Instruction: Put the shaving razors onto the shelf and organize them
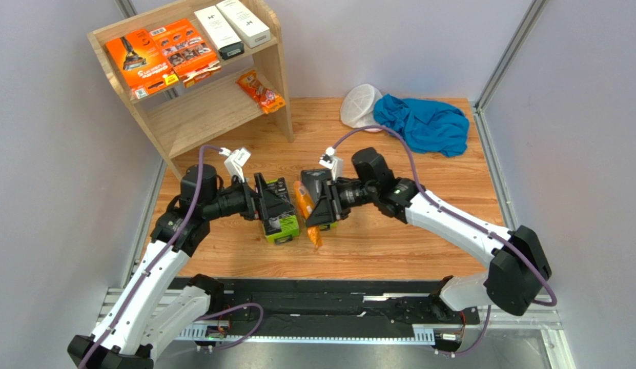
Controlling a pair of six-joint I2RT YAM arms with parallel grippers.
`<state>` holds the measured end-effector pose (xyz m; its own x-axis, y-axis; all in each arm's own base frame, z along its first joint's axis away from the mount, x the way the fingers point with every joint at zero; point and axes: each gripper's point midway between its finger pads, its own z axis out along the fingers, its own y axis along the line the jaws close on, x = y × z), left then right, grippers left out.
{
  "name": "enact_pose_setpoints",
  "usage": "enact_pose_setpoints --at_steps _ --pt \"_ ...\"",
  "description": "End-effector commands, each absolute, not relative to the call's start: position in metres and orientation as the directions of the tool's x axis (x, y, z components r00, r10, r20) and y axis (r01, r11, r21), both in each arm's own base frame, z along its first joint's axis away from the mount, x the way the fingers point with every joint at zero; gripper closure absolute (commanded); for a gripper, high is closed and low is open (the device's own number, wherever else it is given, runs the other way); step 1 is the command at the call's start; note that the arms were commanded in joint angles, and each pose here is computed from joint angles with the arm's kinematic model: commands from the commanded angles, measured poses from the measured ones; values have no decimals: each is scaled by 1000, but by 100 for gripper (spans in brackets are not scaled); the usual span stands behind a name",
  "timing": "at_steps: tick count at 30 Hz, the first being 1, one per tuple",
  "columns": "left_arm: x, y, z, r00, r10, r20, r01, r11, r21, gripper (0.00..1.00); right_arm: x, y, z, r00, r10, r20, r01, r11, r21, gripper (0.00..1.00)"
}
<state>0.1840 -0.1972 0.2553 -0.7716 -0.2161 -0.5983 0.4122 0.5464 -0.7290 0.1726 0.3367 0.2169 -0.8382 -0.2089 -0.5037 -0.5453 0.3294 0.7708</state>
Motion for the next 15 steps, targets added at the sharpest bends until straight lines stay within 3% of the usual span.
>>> enact_pose_setpoints --at_steps 1,8,10,14,15 --pt "191 -208 275 -731 -244 -637 465 505 -728 1 150 379 263 -795 -238 -558 -595 127 794 100" --pt "189 -204 276 -721 -255 -644 458 523 -719 1 137 405 261 -785 -290 -547 -597 120 794 100" --pt "189 -203 272 -727 -249 -640 449 534 -717 5 137 409 257 -785 -296 -543 -597 134 791 100" --pt "190 -201 266 -728 -256 -636 431 550 -715 29 134 413 261 -780 -293 -553 -606 132 785 100" --pt "190 -200 266 -727 -259 -636 429 552 -715 48 135 413 262 -781 -290 -553 -605 136 784 100"
